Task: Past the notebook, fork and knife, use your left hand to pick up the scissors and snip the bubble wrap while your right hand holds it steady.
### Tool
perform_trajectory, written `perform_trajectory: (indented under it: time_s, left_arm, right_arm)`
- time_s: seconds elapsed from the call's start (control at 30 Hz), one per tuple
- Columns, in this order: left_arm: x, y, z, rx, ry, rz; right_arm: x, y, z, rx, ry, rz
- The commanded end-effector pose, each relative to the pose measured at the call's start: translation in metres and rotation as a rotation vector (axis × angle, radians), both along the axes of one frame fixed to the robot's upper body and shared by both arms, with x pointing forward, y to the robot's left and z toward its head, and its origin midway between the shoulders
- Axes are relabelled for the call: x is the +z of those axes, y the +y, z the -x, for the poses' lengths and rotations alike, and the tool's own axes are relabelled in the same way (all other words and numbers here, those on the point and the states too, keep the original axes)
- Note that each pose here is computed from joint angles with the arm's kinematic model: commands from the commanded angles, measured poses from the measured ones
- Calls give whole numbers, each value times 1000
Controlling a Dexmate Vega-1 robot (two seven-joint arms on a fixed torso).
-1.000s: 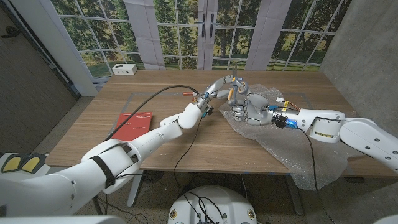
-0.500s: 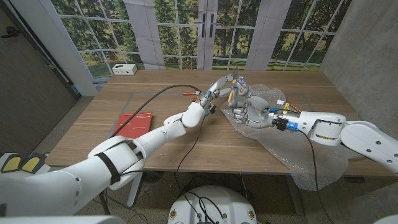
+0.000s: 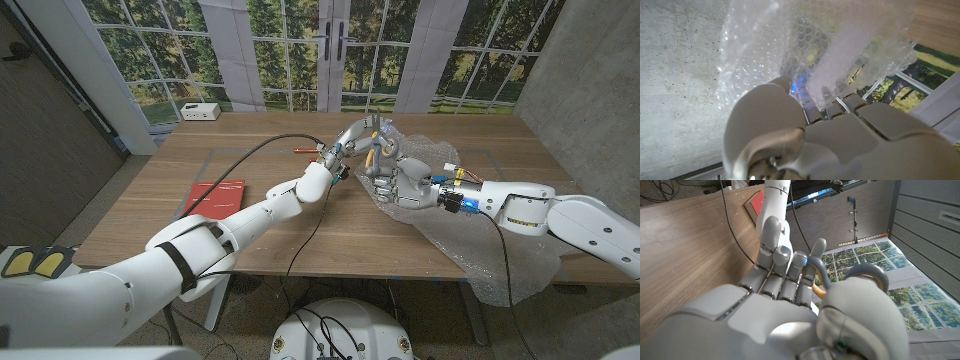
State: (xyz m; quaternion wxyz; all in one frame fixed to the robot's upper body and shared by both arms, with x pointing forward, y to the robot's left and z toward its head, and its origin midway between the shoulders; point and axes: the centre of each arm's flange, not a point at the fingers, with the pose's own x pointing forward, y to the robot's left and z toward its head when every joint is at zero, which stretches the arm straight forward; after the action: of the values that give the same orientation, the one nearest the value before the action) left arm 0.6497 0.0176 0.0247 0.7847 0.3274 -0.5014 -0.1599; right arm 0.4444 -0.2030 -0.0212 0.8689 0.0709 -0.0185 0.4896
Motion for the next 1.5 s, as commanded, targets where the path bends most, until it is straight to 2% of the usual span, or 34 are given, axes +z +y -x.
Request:
perform_trajectory:
  time_s: [0.03,0.9,1.17,1.23,1.5]
  left_arm:
    - [-2,-2,6,-10,-3,8]
    - [0,-3,11,-5,-12,38]
    - [3,-4,11,-6,-16,42]
    - [3,-5,11,-6,-18,40]
    - [4,-7,9,-8,-15,40]
  right_arm:
    - [-8,-2,2,-3,25,-4]
    - [-14,-8,3,1,43,-23]
    - [-15,-7,1,29,68,-44]
    - [-13,-8,1,22,50,-32]
    - [-14,-9,1,15,59,-37]
